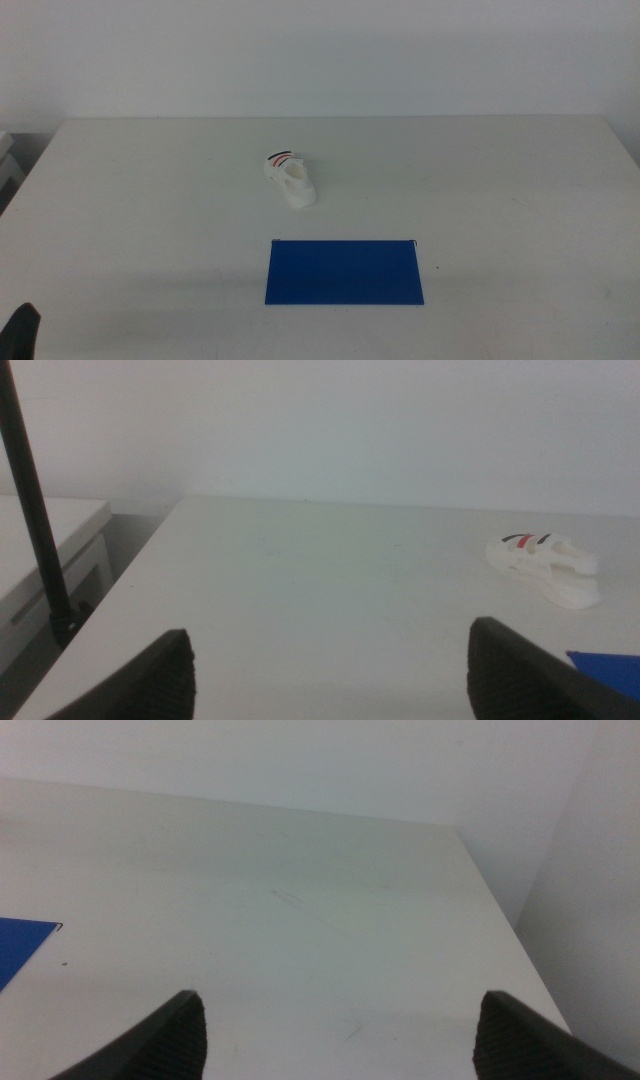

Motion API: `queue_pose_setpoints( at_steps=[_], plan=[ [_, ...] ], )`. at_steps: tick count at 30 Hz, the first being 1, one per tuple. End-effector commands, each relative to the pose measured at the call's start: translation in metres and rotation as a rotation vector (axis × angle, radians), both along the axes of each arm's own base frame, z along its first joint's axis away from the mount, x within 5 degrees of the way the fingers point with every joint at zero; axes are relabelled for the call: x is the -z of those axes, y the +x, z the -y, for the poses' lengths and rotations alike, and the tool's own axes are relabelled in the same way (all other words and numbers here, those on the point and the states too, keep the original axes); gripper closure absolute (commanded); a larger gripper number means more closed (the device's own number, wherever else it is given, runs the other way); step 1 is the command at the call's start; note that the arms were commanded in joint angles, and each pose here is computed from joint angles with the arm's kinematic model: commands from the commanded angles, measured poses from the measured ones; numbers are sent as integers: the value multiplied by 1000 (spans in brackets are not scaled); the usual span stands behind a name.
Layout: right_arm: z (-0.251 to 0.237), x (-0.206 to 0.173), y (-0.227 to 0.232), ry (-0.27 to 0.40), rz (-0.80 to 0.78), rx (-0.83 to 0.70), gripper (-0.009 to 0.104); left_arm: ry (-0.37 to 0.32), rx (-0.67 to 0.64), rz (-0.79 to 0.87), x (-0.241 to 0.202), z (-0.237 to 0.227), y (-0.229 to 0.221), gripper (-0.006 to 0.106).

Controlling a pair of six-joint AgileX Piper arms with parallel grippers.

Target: Use one arm to grab the shoe from the table and place it on the mat.

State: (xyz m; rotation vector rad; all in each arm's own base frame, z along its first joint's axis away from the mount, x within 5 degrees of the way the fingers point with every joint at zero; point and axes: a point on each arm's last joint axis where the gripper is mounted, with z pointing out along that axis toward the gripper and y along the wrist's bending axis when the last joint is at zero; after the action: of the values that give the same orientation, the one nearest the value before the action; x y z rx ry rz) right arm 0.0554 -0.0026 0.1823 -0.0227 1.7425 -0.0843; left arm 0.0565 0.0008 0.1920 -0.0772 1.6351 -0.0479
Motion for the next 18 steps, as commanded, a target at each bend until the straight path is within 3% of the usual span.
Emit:
queue_pose_setpoints(
  at_steps=[1, 7, 18],
  plan=[
    [0, -5, 1, -21, 64, 0, 17, 0, 2, 77, -12, 0, 0, 7],
    [0, -5, 1, -21, 64, 0, 17, 15, 8, -49, -39, 0, 6, 7],
    [0, -5, 1, -21, 64, 0, 17, 23, 52, -311, -130, 4, 42, 7]
  ],
)
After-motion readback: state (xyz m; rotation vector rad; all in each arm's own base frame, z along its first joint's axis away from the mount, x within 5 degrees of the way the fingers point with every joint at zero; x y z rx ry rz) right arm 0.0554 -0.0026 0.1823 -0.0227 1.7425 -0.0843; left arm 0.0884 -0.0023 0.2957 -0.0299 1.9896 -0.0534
